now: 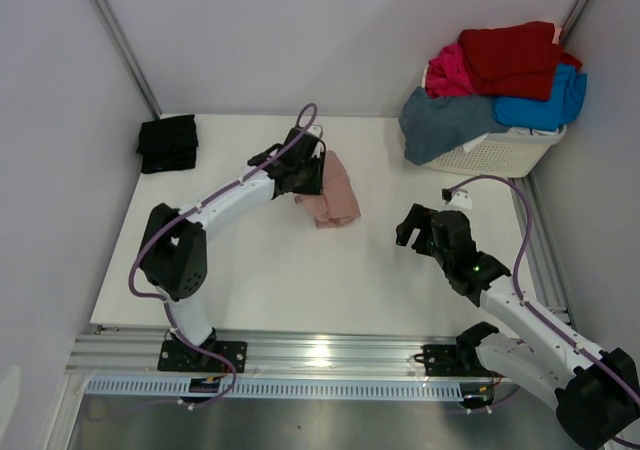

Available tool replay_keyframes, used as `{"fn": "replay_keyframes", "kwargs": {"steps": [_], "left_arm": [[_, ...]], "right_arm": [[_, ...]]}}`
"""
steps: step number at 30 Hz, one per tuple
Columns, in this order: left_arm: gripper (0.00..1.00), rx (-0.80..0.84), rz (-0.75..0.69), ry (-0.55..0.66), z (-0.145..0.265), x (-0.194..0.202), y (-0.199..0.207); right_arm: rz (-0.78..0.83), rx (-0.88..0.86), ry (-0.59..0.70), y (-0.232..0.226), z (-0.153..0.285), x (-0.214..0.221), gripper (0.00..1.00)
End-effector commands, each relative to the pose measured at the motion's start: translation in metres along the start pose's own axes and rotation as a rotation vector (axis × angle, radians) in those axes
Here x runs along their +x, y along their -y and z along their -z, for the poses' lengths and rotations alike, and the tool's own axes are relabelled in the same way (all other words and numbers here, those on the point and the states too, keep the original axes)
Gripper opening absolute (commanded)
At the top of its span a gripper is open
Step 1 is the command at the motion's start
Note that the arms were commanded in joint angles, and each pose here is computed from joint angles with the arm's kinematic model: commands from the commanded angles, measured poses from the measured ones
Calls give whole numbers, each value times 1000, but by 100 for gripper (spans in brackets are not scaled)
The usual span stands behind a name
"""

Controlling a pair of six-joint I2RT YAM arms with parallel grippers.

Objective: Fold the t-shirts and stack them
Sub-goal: Put the neatly folded tshirt into the corner of the board with the left arm

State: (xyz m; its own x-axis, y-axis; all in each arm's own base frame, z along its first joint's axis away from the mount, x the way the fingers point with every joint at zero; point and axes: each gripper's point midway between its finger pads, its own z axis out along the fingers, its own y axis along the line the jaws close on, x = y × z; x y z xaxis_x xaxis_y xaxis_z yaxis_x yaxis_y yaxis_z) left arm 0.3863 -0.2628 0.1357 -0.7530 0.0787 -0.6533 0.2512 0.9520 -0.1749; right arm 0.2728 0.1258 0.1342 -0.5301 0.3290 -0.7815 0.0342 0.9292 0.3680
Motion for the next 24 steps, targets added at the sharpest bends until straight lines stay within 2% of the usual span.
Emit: {"fn": "replay_keyframes", "kwargs": {"steps": [1, 7, 12, 19, 24], "left_arm": [[0, 6, 19, 114, 25, -44, -10], [0, 19, 45, 107, 21, -44, -17], [0, 4, 72, 150, 25, -48, -27], [0, -141, 227, 272, 58, -61, -106], [0, -193, 278, 433, 107, -94, -142]], "right_arm": [[8, 8, 27, 1, -1, -5, 89], [16, 10, 23, 0, -5, -5, 89], [21, 12, 15, 0, -7, -4, 89], [25, 13, 7, 1, -10, -1, 89], [30, 7, 3, -1, -11, -1, 89]]}}
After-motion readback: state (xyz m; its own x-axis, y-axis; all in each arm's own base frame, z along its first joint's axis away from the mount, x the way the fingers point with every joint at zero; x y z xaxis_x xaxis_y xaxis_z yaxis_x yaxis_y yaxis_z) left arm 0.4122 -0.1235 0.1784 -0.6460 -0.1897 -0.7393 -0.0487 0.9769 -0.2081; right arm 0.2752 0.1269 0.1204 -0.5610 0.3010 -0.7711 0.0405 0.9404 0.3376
